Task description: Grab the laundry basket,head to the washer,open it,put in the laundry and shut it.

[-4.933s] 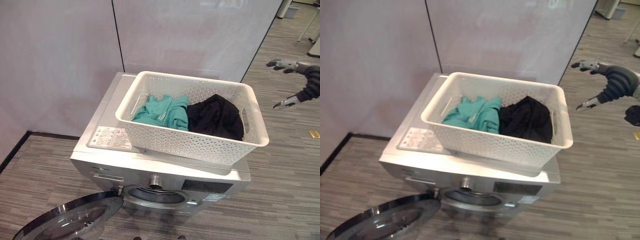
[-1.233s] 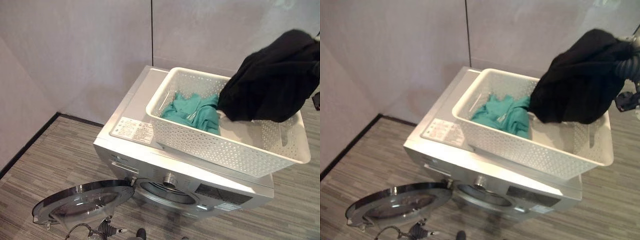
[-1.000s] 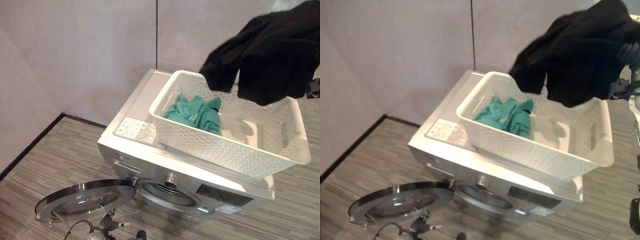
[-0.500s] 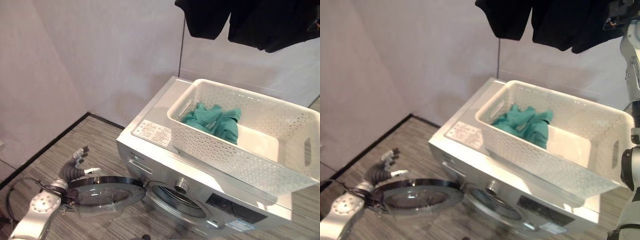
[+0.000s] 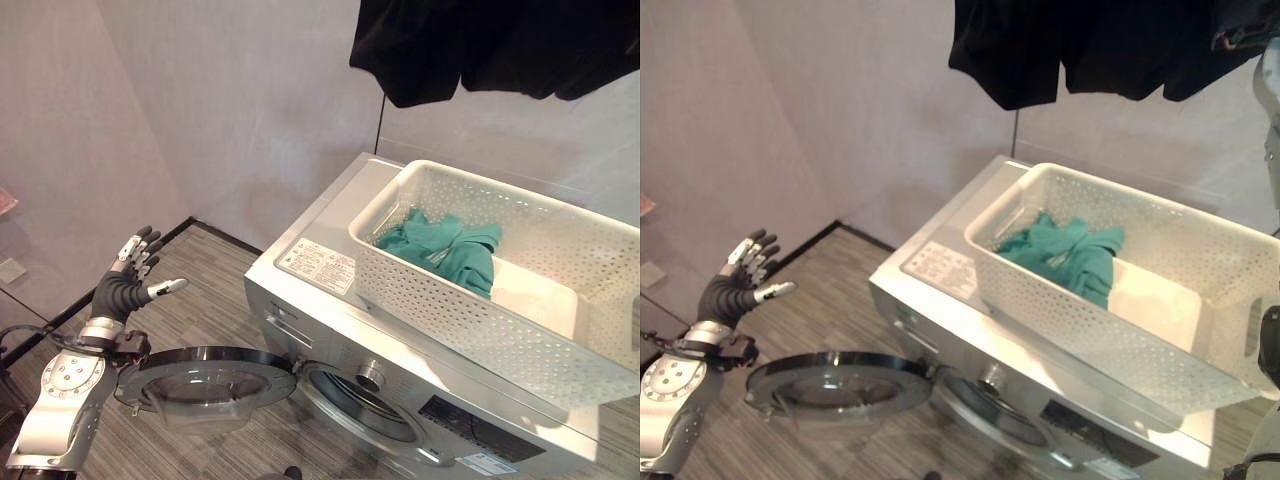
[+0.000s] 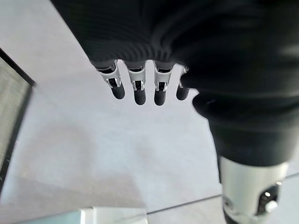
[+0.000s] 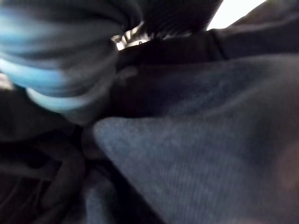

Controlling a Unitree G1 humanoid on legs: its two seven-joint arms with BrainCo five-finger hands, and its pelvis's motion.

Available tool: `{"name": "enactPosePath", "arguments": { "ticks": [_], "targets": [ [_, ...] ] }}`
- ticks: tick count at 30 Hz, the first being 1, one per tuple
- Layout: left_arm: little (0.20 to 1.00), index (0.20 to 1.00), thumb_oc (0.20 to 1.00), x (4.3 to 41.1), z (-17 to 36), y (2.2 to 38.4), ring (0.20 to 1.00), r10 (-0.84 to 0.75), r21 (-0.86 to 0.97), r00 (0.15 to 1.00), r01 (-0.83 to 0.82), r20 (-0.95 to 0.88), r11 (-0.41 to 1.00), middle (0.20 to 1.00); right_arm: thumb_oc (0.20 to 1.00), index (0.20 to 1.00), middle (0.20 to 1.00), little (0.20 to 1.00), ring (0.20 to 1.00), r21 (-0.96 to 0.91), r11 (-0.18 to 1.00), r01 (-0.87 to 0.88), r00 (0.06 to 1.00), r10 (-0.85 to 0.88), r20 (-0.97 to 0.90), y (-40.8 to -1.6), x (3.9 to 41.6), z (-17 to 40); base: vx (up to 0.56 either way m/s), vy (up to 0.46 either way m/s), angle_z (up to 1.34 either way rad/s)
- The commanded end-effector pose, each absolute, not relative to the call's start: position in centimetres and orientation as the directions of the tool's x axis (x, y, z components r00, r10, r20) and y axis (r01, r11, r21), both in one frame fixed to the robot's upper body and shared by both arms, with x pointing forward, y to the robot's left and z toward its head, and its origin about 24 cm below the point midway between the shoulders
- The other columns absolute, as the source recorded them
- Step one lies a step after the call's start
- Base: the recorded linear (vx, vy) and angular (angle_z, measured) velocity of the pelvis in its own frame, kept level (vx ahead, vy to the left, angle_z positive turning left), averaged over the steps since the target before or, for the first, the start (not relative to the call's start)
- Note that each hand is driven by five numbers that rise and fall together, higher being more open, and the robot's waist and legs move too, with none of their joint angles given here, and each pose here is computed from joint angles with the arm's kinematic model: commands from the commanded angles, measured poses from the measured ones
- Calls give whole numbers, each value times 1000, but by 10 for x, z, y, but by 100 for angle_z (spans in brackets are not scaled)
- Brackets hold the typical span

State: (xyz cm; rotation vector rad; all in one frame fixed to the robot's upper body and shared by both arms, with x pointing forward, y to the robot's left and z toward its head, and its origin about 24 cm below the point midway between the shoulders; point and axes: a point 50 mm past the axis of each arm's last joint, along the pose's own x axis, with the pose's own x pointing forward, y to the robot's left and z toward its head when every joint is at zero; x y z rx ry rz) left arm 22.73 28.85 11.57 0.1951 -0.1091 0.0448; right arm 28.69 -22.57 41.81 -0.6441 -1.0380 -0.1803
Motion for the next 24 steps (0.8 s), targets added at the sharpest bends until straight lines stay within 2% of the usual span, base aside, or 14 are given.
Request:
{"name": "enactPosePath", "arguments": {
  "ticks": [1,8,13,17,24],
  "targets": [
    [1000,1000,1000,224,129,283,1000,-7,210,982,-34,191,977,1000,200,200,200,200,200,-382,852,358,422,217,880,-219,269,427,0,0,0],
    [1000,1000,1000,220,119,281,1000,10,171,985,-39,171,984,1000,200,200,200,200,200,-396,883,252,404,275,872,-204,266,415,-17,5,-10],
    [1000,1000,1000,220,131,277,1000,-2,122,972,-27,236,992,1000,200,200,200,200,200,-435,873,221,408,323,854,-194,266,407,0,-1,-2],
    [1000,1000,1000,231,166,262,1000,-62,171,917,-7,394,985,1000,200,200,200,200,200,-482,862,159,427,380,821,-176,274,399,0,0,0],
    [1000,1000,1000,242,204,244,1000,-127,231,829,-4,545,973,1000,200,200,200,200,200,-537,832,142,406,446,798,-158,272,402,0,0,0]
  ]
}}
